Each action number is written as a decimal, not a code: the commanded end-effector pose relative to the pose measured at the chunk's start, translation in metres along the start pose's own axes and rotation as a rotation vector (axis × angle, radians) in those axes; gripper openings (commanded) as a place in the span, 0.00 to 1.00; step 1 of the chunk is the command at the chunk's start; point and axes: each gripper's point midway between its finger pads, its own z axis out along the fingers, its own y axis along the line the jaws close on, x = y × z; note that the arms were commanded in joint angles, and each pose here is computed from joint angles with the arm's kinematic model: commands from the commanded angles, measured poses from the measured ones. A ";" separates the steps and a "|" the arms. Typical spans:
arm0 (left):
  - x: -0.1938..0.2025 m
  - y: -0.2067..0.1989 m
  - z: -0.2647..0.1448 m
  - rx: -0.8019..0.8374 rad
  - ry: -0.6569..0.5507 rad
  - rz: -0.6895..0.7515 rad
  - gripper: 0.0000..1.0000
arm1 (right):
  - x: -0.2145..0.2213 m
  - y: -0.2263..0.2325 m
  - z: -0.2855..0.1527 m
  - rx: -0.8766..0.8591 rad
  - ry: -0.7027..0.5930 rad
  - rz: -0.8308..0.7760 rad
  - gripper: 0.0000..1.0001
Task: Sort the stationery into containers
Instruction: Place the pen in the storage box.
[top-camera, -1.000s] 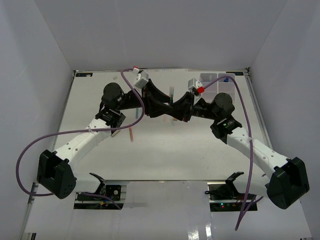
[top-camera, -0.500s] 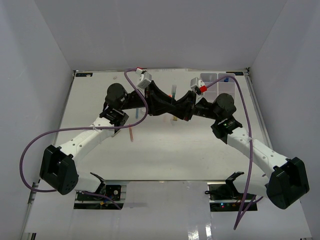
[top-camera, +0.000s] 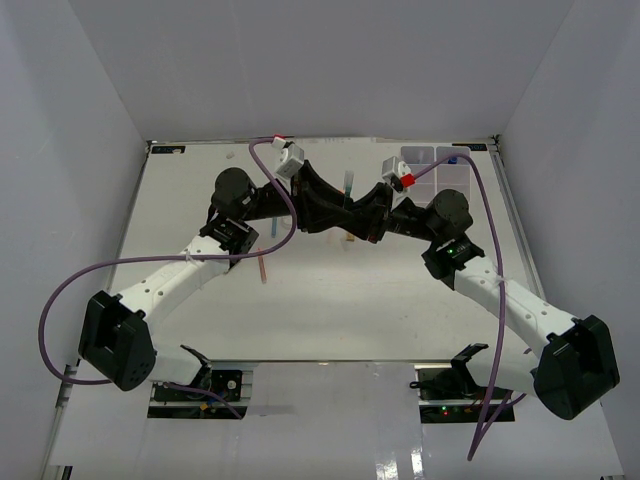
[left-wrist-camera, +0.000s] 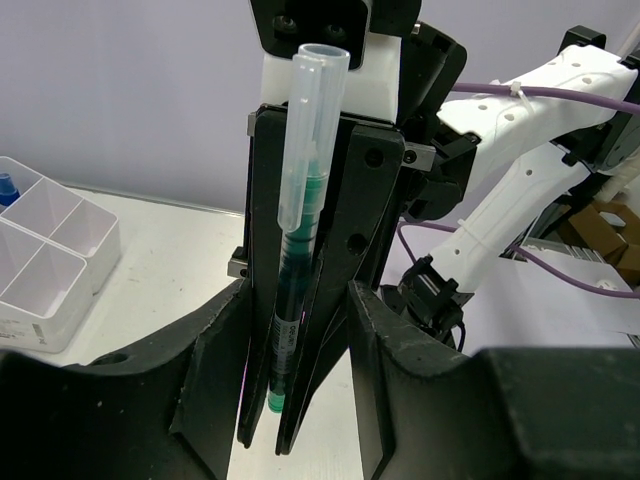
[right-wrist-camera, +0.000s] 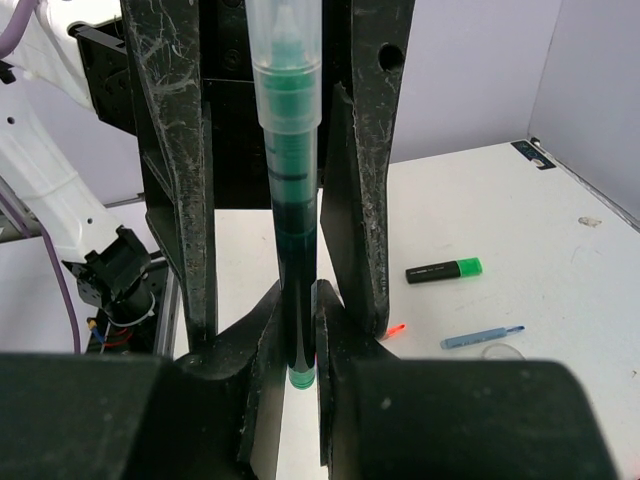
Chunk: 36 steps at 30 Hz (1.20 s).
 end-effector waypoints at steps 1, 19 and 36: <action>-0.036 -0.021 0.001 0.021 -0.082 0.093 0.52 | 0.007 0.004 -0.001 -0.005 0.014 -0.004 0.08; -0.058 -0.031 -0.006 -0.002 -0.111 0.198 0.57 | 0.012 0.004 -0.003 0.004 0.022 -0.003 0.08; -0.040 -0.017 -0.003 0.005 -0.080 0.126 0.50 | 0.005 0.005 -0.001 -0.004 0.012 -0.016 0.08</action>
